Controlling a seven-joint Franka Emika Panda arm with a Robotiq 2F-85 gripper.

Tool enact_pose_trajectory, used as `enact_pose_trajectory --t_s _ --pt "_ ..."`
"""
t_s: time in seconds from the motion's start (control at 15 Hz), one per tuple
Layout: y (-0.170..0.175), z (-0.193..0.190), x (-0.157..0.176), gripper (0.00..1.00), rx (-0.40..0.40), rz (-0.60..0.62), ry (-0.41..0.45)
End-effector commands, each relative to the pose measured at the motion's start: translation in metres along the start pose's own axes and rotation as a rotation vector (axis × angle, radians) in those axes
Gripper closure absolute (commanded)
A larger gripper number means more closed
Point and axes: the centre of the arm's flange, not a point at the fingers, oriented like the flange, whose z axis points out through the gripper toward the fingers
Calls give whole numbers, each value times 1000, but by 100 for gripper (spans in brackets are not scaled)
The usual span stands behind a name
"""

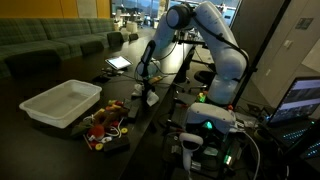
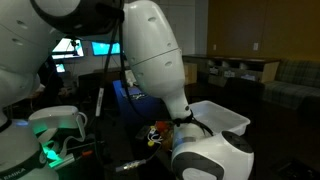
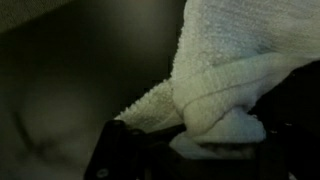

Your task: Push the items on the table to the left using the white cloth

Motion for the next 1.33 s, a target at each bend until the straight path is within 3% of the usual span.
enact_pose_trajectory --t_s 0.0,0.47,0.87,1.27 --pt "-14 4 -58 100 15 -39 -62" --pt "-88 15 -107 100 99 -144 -159" --pt "-173 6 -104 100 139 -226 -131" --pt "-263 3 -140 100 156 -318 -181"
